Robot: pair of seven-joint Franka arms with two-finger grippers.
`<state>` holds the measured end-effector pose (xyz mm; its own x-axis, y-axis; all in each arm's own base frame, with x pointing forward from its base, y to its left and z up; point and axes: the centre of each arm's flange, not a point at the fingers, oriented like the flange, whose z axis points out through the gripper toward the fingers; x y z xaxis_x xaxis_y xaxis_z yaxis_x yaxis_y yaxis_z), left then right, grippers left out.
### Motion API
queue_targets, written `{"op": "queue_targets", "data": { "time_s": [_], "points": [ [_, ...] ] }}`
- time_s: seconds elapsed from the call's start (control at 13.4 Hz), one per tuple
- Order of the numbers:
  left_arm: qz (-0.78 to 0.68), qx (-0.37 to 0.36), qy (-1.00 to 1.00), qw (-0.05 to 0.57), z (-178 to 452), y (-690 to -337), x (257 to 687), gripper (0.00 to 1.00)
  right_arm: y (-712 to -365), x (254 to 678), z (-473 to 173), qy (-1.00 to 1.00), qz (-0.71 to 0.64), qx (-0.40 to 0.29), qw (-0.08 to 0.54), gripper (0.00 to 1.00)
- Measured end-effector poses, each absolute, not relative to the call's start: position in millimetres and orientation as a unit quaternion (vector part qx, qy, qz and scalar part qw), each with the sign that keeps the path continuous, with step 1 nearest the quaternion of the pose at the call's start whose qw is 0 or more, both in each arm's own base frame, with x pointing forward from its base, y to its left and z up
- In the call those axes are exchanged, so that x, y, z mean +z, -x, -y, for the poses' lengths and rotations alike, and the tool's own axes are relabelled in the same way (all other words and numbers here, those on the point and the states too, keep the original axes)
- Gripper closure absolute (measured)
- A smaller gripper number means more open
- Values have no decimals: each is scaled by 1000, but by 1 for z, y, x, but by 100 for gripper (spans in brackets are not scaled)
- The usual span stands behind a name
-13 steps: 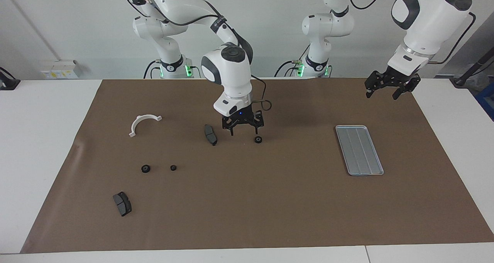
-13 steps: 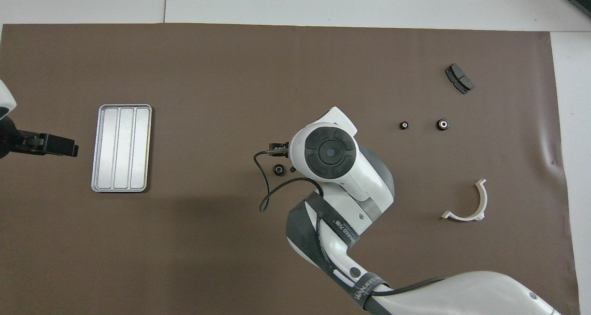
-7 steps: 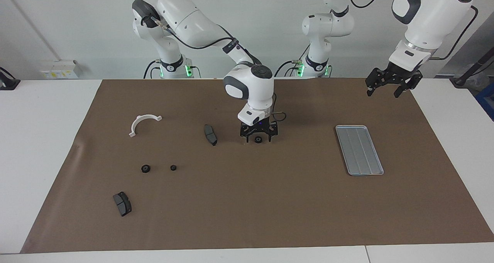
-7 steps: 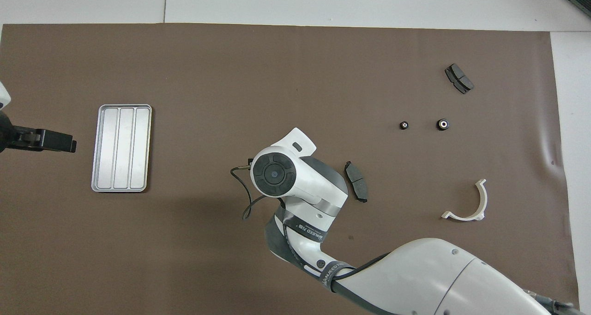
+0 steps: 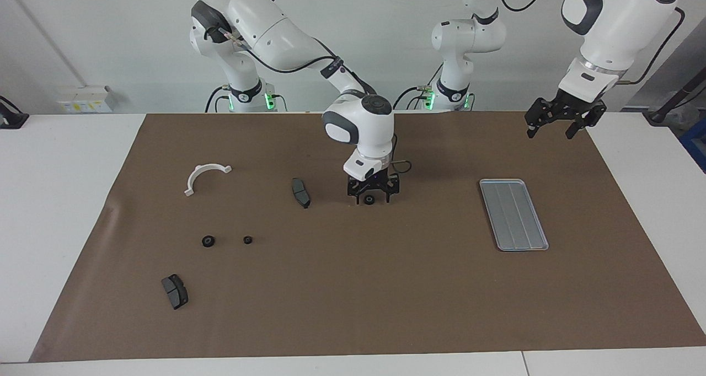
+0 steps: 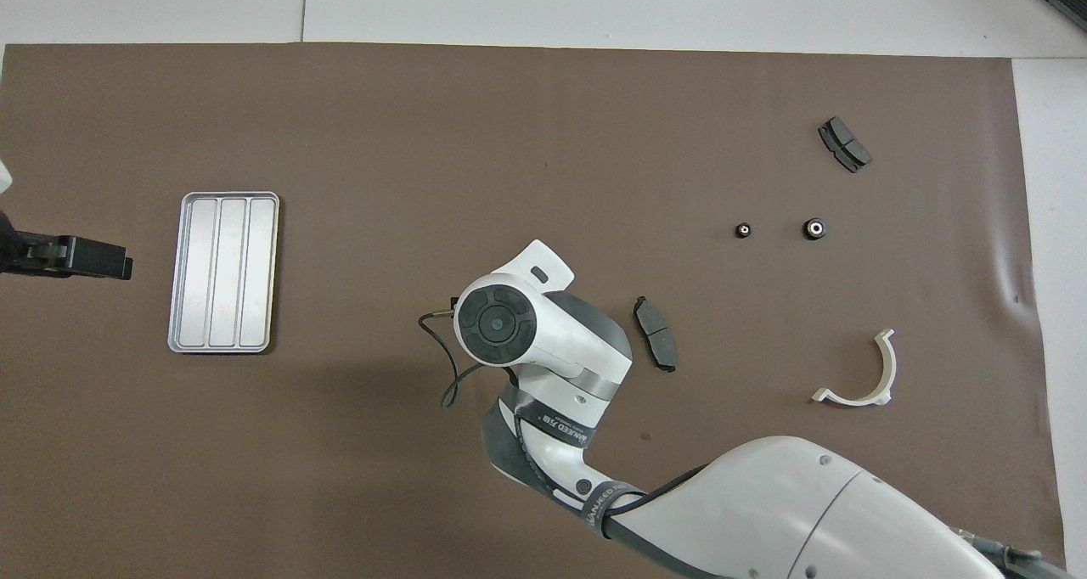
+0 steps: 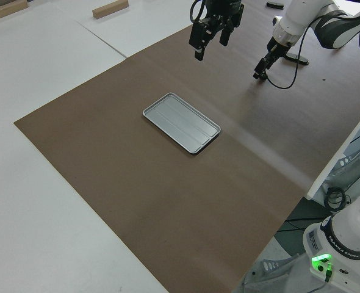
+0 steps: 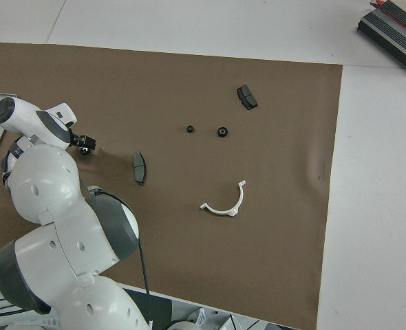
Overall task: Place bearing gear from tray to pile
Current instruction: 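Lower the right gripper onto the last bearing mid-table and grasp it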
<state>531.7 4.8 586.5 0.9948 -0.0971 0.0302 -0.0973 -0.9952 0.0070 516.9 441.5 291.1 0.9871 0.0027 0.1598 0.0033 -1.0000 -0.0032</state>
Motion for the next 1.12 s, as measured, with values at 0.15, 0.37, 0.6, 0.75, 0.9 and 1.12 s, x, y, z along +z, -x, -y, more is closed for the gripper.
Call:
{"op": "queue_targets", "data": {
  "time_s": [0.15,0.37,0.6,0.75,0.9,1.12],
  "points": [
    [44,15,-999,4,-10,-532,587,0,-516,290,-441,997,2,-77,-3,13],
    [45,15,-999,4,-9,-532,587,0,-515,288,-441,997,3,-75,-4,31],
    [46,15,-999,4,-7,-532,587,0,-510,289,-445,997,7,-74,-2,38],
    [46,15,-999,4,-7,-532,587,0,-509,288,-445,997,8,-72,-4,38],
    [46,15,-999,4,-7,-532,587,0,-507,285,-444,998,9,-68,-8,38],
    [46,15,-999,4,-7,-532,587,0,-506,284,-443,998,9,-67,-10,39]
  ]
}}
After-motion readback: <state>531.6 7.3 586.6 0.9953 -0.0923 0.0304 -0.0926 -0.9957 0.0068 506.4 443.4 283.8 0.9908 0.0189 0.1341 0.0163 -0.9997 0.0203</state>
